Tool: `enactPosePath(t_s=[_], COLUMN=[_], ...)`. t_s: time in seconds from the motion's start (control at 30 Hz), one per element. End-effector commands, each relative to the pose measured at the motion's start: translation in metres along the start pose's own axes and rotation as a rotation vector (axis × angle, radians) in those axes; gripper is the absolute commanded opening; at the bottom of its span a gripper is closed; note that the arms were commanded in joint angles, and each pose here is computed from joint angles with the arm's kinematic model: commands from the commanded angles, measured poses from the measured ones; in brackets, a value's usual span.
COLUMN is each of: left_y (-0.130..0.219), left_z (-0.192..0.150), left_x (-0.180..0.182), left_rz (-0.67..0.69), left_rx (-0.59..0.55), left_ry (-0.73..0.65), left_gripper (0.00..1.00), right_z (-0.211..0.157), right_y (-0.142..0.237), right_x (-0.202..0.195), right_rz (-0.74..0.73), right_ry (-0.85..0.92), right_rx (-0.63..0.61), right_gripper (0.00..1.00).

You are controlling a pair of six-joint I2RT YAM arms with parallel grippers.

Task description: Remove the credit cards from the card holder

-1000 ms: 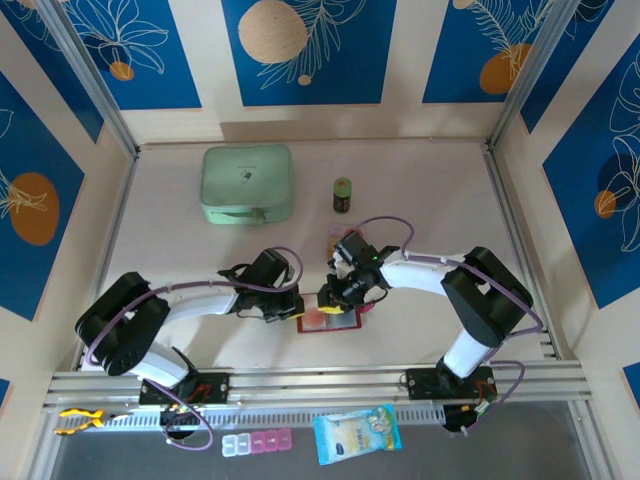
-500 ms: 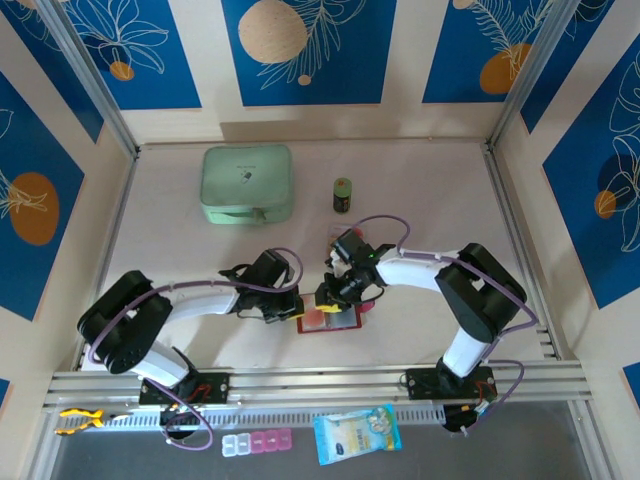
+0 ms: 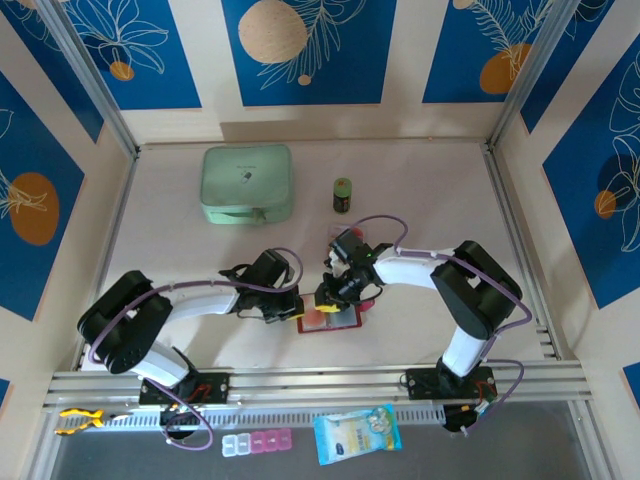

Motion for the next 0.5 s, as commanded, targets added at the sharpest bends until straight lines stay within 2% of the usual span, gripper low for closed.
enactPosePath(t_s=[0.0,0.23,0.47], left_y=[-0.003,-0.002,-0.002], left_z=[-0.005,-0.006,-0.005], left_x=[0.015,0.017,0.018], left_rz=[0.046,0.055,0.061], left_rx=[0.021,0.021,0.025], left_ry=[0.011,0.01,0.012], left_gripper=[0.02,0.02,0.02], right_z=[-0.002,-0.003,-0.003], right_y=[-0.004,-0.001,0.004], right_x=[-0.005,-0.019,-0.018], right_rz=[-0.056,-0.161,-0.184], right_ry=[0.011,0.021,0.039], right_rx=[0.012,-0.012,-0.035], right_gripper=[0.22,0.22,0.22])
Point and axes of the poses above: each hand's point on the last joint's axis, 136 mm out from that joint toward the fingers, its own y axis back along the fingers, its own x axis along the line the jaws close on, z = x × y, the point moved 2 cm from there along y, back along the fingers, and after that the axes turned 6 degrees about -y, right-handed, at the moved point
